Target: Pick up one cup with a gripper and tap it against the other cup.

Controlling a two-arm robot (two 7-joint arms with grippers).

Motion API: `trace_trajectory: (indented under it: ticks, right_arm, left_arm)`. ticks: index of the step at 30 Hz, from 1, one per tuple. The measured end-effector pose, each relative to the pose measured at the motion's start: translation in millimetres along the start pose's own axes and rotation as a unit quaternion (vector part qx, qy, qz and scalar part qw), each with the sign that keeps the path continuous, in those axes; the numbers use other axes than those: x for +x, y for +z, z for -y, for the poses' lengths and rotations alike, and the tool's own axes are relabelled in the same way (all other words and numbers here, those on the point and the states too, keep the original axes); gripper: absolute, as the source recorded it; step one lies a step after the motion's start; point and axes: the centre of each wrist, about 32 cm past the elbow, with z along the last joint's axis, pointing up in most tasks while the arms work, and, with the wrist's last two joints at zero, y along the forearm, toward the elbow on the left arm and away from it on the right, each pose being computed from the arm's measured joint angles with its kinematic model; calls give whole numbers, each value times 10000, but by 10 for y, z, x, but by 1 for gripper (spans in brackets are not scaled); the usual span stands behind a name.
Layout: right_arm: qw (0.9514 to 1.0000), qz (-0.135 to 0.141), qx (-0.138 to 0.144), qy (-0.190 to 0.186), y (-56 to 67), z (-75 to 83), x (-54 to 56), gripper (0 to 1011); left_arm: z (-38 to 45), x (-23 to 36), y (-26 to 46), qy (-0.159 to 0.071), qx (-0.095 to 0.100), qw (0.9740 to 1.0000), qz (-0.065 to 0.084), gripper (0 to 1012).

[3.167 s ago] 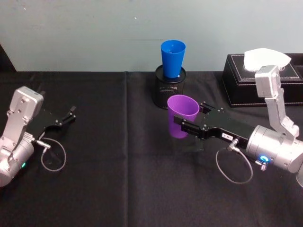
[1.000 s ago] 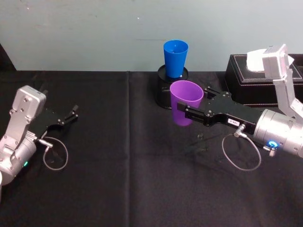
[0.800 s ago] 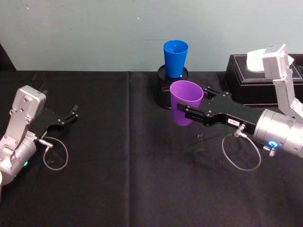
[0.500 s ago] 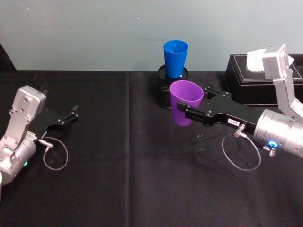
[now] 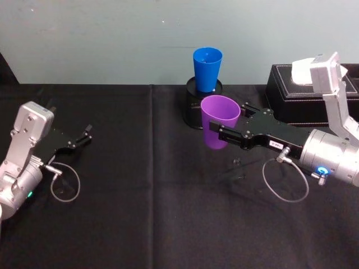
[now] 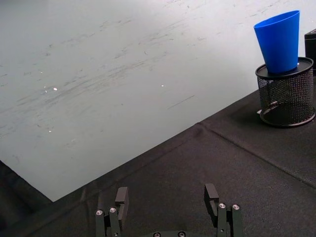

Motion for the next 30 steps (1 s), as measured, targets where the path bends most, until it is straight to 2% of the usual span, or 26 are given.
trace_trajectory:
  ticks: [30]
  right_arm:
    - [10000,0,-1,1,0,0,0,736]
  left_arm:
    - [0,0,0,0,0,10000,0,1005]
